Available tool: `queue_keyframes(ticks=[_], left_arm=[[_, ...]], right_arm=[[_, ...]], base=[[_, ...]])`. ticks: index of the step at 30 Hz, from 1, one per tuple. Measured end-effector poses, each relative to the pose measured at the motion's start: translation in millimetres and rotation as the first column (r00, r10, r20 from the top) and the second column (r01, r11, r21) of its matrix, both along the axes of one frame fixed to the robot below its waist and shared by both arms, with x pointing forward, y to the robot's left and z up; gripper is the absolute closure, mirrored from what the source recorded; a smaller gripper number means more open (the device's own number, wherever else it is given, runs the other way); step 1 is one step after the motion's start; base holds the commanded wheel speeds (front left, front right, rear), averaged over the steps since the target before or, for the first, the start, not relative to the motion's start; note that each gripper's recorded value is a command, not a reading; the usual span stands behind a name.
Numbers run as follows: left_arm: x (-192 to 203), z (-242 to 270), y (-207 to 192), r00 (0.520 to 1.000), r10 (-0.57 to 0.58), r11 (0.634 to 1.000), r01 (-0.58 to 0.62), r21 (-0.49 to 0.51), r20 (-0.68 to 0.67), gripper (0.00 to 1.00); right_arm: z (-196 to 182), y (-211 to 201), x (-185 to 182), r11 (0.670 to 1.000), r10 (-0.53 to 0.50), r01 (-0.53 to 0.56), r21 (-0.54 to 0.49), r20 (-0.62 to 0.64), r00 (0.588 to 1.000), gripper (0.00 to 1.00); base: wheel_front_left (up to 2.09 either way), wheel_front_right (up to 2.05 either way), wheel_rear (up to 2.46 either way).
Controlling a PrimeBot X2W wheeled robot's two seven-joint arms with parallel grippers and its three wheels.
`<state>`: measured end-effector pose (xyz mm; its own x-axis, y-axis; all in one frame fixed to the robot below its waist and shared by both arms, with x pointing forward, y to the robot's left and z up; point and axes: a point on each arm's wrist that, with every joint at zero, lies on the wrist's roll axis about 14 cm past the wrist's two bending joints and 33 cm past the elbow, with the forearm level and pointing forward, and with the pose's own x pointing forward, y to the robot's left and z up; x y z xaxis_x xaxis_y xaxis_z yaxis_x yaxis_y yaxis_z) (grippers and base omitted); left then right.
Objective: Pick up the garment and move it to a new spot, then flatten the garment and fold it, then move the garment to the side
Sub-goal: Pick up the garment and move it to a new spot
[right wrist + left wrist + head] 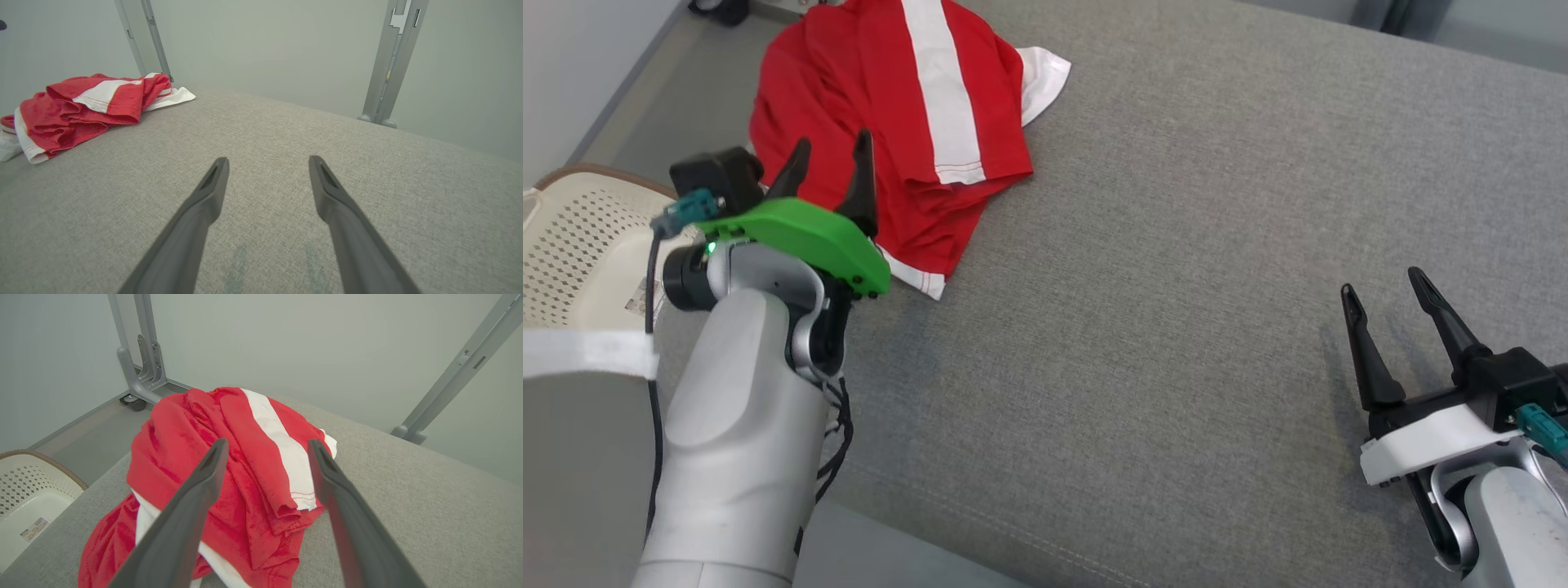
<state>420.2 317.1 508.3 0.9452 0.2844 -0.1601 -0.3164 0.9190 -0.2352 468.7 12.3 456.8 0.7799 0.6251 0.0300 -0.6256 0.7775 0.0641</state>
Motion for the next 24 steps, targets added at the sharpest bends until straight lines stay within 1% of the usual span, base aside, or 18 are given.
queue_keyframes(ticks=[1,2,4,6,10,13,19,24], left_arm=[[10,-2,-2,1.000,-0.010,1.000,0.010,-0.001,-0.020,0.00],[19,-5,-3,0.999,-0.019,1.000,0.018,-0.026,-0.037,0.00],[35,-17,-10,0.993,-0.046,0.998,0.043,-0.035,-0.105,0.00],[46,-34,-15,0.983,-0.058,0.996,0.046,-0.072,-0.174,0.00],[54,-66,-19,0.955,-0.058,0.993,0.026,-0.114,-0.291,0.00],[53,-89,-21,0.931,-0.058,0.992,0.014,-0.124,-0.361,0.00],[54,-108,-23,0.913,-0.055,0.993,0.005,-0.121,-0.405,0.00],[46,-112,-12,0.899,-0.029,0.996,-0.011,-0.090,-0.436,0.00]], right_arm=[[-4,-2,3,1.000,-0.004,0.004,-0.002,-0.005,1.000,0.00],[-8,-4,5,1.000,-0.009,0.009,-0.005,-0.011,1.000,0.00],[-17,-11,8,1.000,-0.023,0.023,-0.012,-0.027,0.999,0.00],[-24,-19,10,0.999,-0.040,0.040,-0.019,-0.039,0.998,0.00],[-30,-36,10,0.996,-0.084,0.083,-0.026,-0.055,0.995,0.00],[-32,-51,10,0.992,-0.126,0.125,-0.031,-0.062,0.990,0.00],[-34,-71,9,0.984,-0.176,0.174,-0.042,-0.067,0.982,0.00],[-34,-67,7,0.986,-0.165,0.163,-0.038,-0.069,0.984,0.00]], base=[[0.00,0.00,0.00],[0.00,0.00,0.00],[0.00,0.00,0.00],[0.00,0.00,0.00],[0.00,0.00,0.00],[0.00,0.00,0.00],[0.00,0.00,0.00],[0.00,0.00,0.00]])
